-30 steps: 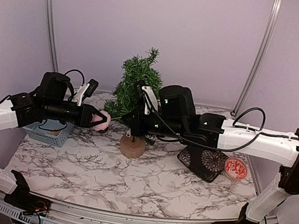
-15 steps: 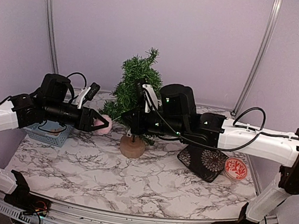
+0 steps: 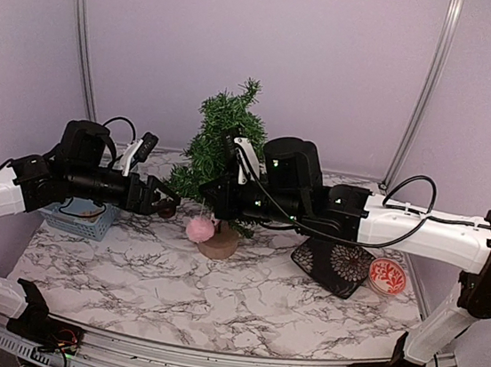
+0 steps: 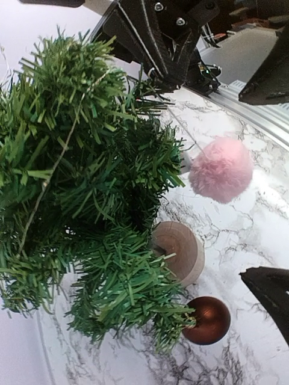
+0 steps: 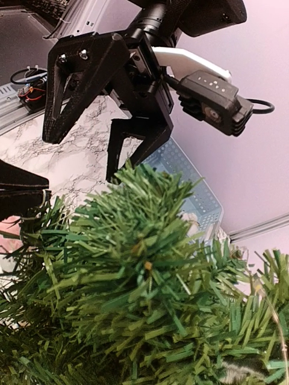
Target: Decorate the small christmas tree
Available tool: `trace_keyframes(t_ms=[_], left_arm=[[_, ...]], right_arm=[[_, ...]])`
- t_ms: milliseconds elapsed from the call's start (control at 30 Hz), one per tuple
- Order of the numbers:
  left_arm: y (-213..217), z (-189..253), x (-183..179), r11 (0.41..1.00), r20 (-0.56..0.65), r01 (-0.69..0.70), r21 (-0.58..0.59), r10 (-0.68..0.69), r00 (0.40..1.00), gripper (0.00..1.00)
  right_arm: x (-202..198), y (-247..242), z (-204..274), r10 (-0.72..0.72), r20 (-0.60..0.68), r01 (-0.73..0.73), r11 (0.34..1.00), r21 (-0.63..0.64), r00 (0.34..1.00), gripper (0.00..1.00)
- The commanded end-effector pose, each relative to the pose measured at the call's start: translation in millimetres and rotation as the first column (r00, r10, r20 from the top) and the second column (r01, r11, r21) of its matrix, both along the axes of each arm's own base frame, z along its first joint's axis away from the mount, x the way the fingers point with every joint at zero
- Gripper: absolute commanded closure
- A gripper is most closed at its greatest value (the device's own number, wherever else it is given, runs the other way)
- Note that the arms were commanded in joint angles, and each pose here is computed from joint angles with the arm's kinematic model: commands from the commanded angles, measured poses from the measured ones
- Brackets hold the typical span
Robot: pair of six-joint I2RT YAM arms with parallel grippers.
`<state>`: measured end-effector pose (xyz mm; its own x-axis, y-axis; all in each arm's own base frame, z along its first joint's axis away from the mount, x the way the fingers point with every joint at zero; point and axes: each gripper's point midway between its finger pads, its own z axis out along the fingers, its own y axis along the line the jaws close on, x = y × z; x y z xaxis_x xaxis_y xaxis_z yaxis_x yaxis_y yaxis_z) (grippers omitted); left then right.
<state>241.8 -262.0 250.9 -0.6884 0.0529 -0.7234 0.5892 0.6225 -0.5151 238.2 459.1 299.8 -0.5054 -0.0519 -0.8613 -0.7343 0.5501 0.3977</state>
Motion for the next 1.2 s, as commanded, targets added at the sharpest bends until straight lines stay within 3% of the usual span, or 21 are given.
trace_keyframes(t_ms=[0,400,700,1033,1167], left_arm=[[13,17,8,0.996,0.055,-0.081,-0.033,0.083,0.995,0.01],[53,18,32,0.955,0.051,-0.294,-0.047,0.296,0.954,0.01],[65,10,38,0.933,0.013,-0.357,-0.049,0.358,0.934,0.01],[90,2,45,0.891,-0.031,-0.449,-0.066,0.448,0.893,0.01],[94,-4,47,0.88,-0.051,-0.472,-0.06,0.469,0.882,0.01]], right_arm=[[1,-2,21,0.004,0.027,-0.006,0.999,0.053,1.0,1.0],[-17,1,22,0.078,0.018,-0.079,0.995,0.06,0.997,0.8],[-27,-6,16,0.115,0.008,-0.115,0.993,0.029,0.993,0.56],[-55,-11,15,0.25,0.021,-0.251,0.968,0.03,0.968,0.41],[-68,-11,19,0.317,0.026,-0.318,0.947,0.042,0.948,0.41]])
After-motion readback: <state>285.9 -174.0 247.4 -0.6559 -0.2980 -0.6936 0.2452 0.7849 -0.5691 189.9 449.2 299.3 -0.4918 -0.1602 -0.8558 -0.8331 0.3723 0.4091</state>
